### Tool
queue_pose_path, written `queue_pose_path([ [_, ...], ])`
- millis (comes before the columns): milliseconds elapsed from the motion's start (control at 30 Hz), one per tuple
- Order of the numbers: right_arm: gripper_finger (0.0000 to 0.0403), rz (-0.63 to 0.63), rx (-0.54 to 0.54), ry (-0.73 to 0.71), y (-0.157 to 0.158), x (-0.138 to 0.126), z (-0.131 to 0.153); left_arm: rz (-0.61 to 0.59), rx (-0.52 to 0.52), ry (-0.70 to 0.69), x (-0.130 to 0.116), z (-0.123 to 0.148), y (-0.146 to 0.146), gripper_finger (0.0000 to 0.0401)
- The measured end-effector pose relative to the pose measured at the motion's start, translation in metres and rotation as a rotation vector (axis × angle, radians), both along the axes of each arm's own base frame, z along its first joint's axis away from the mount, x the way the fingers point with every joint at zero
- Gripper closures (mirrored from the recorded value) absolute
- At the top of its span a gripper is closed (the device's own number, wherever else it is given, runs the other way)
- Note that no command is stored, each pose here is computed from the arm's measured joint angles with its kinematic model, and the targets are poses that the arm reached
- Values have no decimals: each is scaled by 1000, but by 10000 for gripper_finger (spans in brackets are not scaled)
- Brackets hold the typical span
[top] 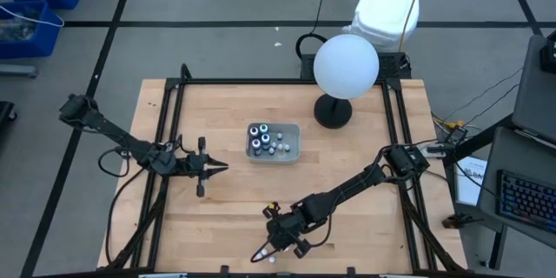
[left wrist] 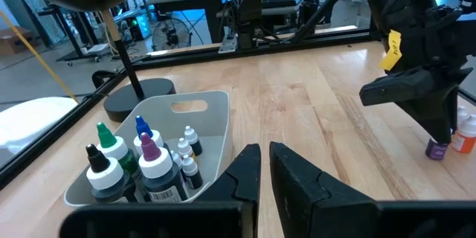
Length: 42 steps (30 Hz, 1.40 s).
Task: Pick & Place food coloring
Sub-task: Put the small purple food coloring bottle into the gray bin
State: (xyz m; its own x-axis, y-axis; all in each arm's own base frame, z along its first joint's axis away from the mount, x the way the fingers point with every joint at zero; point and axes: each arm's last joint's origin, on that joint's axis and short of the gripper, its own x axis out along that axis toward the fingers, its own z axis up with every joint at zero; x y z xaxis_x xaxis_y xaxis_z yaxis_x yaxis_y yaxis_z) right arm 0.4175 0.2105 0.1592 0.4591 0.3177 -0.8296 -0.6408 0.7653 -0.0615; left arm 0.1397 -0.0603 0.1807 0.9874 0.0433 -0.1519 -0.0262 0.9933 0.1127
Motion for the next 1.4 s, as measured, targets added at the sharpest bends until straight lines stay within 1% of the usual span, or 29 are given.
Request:
queue_pose_path([
  [233, 351, 13, -15, -32, 0, 1, 4, 0, 0, 0, 0, 0, 0, 366],
  [333, 354, -41, -65, -87, -4, -1, 19, 0, 0, 0, 0, 0, 0, 366],
  [467, 354, -138, -163, -156, -16, -7, 49, 0, 0, 0, 0, 0, 0, 366],
  [567, 355, -218, -219, -158, -37, -15, 76, 0, 4, 8, 0, -1, 0, 366],
  [667, 356, -330, -245, -156, -68, -23, 103, 0, 13, 24, 0, -3, 0, 366],
  [767, 356, -433, -260, -144, -102, -30, 125, 0, 19, 35, -1, -4, 0, 366],
  [933, 356, -550, -250, -152, -151, -38, 151, -1, 41, 63, -1, -7, 1, 366],
  [1033, 356, -551, -224, -123, -172, -42, 157, 3, 43, 80, -2, -8, 1, 366],
  [1167, 355, -546, -195, -96, -196, -45, 161, 14, -18, 50, -1, -5, 1, 366],
  [1300, 355, -548, -124, -73, -218, -45, 160, 4, 48, 32, -1, -3, 1, 366],
  [1400, 355, -572, -78, -69, -232, -40, 156, -12, 142, 22, 0, -2, 0, 366],
])
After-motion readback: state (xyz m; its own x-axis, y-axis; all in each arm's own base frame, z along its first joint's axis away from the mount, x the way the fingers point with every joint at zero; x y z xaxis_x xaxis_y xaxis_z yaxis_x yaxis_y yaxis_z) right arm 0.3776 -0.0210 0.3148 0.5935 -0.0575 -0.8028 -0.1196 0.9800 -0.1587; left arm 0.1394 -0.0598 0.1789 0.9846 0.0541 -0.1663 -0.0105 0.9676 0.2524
